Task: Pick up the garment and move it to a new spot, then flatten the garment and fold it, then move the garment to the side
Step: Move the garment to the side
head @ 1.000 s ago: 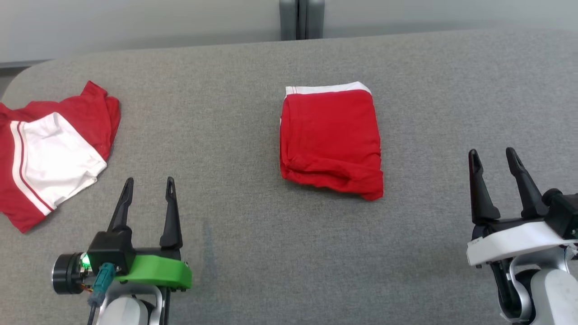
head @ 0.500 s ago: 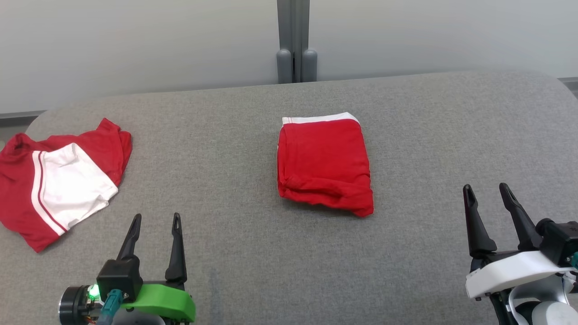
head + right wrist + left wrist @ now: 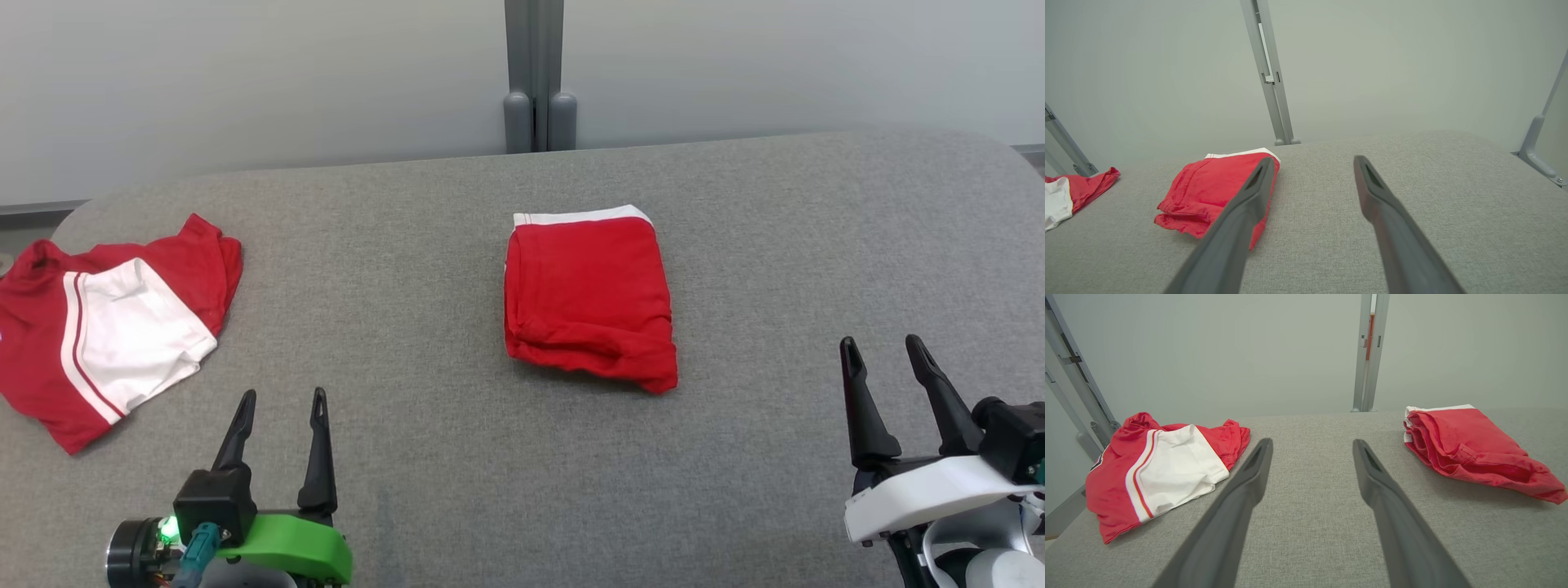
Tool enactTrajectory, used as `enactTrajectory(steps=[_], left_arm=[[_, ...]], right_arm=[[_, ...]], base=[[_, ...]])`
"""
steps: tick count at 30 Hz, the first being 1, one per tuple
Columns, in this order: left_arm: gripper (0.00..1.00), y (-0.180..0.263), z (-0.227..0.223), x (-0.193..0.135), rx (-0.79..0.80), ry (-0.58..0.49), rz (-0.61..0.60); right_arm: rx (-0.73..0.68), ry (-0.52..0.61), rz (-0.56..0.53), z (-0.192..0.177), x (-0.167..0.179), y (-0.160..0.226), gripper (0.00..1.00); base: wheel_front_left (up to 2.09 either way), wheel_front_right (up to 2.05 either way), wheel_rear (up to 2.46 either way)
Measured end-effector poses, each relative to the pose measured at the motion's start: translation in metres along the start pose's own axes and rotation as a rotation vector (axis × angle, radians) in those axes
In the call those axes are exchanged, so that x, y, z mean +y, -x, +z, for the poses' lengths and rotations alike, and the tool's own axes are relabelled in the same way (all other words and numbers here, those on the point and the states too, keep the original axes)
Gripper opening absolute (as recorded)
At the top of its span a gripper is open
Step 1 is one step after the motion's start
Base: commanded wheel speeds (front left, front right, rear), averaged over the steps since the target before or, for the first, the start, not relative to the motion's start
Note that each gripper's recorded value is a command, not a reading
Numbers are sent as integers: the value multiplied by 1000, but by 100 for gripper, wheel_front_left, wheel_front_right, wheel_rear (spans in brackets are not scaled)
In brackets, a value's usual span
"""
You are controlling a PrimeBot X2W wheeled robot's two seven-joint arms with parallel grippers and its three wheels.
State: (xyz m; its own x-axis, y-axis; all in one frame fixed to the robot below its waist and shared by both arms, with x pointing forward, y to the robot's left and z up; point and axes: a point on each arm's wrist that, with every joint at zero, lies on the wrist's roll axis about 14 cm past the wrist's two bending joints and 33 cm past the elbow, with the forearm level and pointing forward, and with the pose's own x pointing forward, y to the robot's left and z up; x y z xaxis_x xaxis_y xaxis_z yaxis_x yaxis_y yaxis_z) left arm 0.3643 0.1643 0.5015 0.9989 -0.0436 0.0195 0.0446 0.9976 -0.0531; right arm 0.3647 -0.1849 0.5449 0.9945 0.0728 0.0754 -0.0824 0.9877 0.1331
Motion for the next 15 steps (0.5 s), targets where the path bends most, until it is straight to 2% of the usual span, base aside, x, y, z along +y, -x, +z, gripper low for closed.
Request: enactTrajectory(steps=[8,15], left_arm=[[100,-13,10,-4,-38,-7,-18],[100,-47,29,-20,-115,-6,-70]], right_arm=[[37,4,0,-10,-2,-9,100],[97,27,52,-31,3,-53,100]], base=[[0,0,0],[0,0,0]])
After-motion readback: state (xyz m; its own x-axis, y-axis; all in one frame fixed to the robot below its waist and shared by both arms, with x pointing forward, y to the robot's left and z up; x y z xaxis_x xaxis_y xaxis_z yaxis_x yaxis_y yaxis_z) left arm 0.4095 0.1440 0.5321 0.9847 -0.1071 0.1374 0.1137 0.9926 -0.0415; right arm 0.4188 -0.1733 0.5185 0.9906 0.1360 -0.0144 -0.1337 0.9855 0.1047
